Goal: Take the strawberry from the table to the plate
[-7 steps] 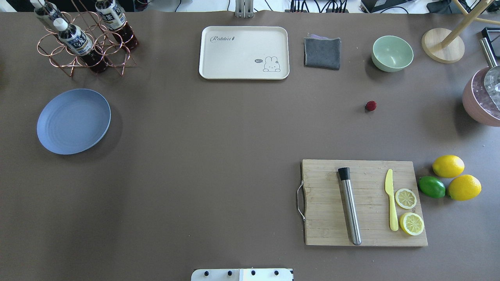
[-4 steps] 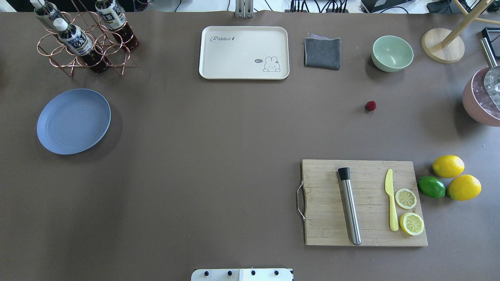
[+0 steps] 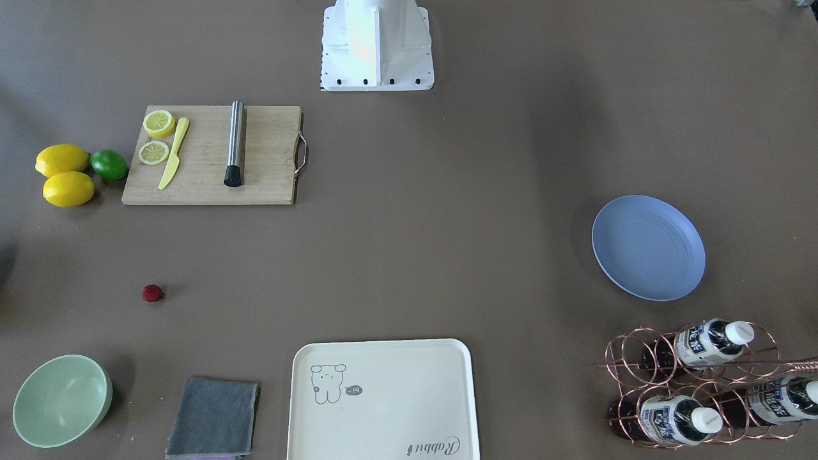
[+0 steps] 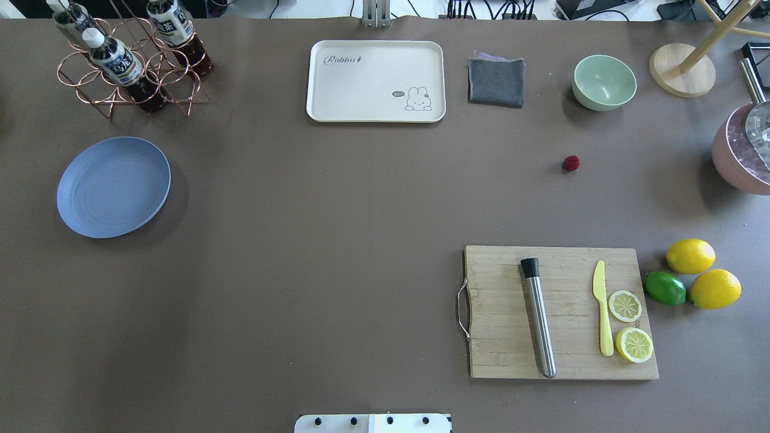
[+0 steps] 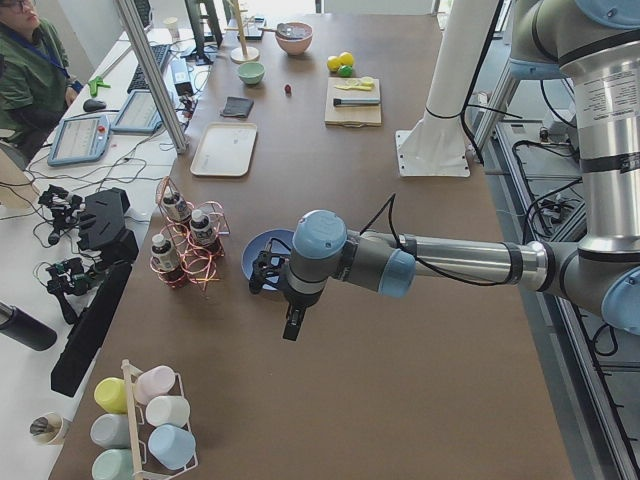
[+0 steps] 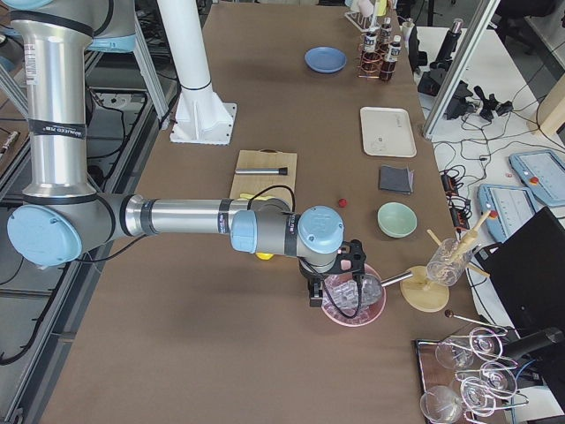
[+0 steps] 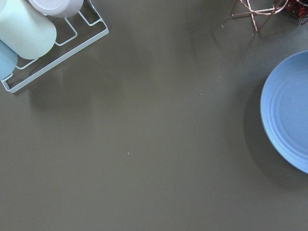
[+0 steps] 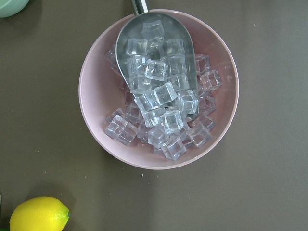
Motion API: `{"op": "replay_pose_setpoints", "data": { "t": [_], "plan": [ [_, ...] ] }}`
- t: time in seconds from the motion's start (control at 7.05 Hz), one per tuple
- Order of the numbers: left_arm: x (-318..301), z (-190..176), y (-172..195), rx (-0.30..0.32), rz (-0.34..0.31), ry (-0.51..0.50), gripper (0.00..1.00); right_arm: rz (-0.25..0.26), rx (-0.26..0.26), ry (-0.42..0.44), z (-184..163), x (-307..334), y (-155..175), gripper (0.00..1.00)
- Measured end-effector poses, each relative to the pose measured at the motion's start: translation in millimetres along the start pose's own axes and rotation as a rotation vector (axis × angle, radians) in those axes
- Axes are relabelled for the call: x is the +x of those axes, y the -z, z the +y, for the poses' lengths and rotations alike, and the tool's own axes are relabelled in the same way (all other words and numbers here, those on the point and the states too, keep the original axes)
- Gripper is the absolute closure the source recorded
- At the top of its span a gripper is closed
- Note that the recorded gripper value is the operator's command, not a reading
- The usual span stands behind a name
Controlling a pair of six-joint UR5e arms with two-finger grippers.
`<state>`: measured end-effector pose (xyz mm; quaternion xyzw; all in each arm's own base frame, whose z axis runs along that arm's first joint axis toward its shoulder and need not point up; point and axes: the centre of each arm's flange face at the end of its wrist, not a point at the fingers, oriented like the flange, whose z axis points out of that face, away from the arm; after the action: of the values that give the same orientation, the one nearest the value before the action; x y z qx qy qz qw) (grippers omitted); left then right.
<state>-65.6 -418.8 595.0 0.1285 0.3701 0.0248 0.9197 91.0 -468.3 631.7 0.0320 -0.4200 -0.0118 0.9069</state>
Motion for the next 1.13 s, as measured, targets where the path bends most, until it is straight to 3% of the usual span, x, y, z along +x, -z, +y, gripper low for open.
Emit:
{"op": "replay_pose_setpoints", "data": {
  "t": [1.13],
  "plan": [
    [-4.1, -0.4, -4.3, -0.004, -0.001, 0.004, 0.02, 0.0, 0.003, 0.004, -3.1, -1.6, 1.6, 0.0]
  ]
}}
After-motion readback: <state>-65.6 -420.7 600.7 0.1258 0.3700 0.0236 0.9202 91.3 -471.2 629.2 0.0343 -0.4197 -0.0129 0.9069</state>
